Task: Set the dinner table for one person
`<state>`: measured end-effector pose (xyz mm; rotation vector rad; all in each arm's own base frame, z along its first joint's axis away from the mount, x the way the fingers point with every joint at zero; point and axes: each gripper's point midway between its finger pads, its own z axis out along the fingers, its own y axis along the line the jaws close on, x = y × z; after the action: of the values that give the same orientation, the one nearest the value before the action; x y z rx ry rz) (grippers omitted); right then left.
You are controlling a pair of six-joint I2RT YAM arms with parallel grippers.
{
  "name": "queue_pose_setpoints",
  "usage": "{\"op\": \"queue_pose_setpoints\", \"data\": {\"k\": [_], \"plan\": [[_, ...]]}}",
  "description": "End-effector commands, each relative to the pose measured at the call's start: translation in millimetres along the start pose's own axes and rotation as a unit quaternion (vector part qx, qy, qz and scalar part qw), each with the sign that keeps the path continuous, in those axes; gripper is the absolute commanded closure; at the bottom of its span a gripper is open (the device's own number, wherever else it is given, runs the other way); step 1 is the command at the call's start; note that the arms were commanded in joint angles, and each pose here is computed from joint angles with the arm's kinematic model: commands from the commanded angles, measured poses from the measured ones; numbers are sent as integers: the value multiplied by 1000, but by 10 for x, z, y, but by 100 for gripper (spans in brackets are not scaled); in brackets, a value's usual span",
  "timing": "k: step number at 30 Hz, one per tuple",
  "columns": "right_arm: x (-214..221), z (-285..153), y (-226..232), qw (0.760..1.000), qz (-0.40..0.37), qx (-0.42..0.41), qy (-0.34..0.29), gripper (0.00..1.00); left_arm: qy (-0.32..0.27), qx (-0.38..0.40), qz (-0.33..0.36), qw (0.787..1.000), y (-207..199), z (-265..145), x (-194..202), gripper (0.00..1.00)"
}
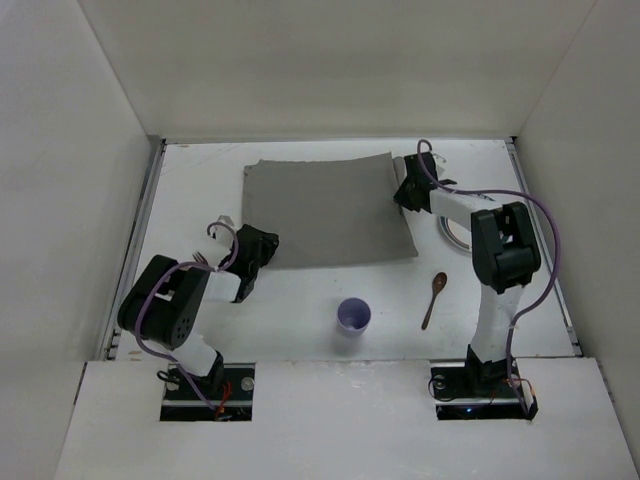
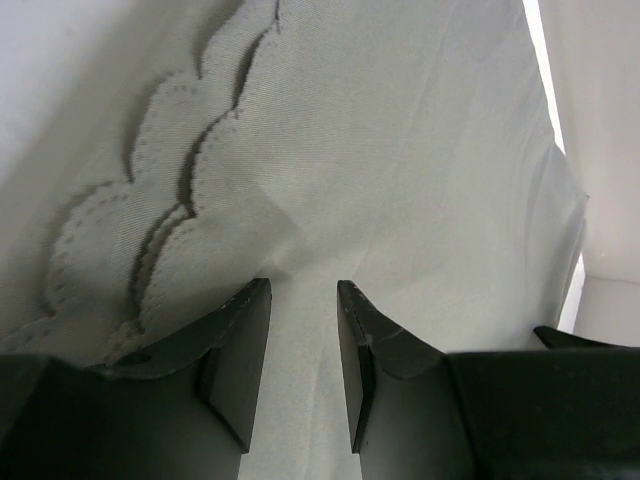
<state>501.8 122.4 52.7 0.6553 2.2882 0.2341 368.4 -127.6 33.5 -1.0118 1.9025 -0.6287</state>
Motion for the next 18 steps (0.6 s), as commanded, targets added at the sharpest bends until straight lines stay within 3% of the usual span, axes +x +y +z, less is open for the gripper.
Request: {"op": "queue_pose_setpoints", "data": {"k": [1,11,18], "plan": [[-308,-164,-67,999,9,7,-49,84,6,-95,41,995,600,-159,85,68],[-188,-358,-303,998,14,18,-52,87,1,-77,60,995,488,-207,77,68],[-259,-306,-392,997,20,30,-67,81,0,-68,63,996,403,-267,166,68]]}}
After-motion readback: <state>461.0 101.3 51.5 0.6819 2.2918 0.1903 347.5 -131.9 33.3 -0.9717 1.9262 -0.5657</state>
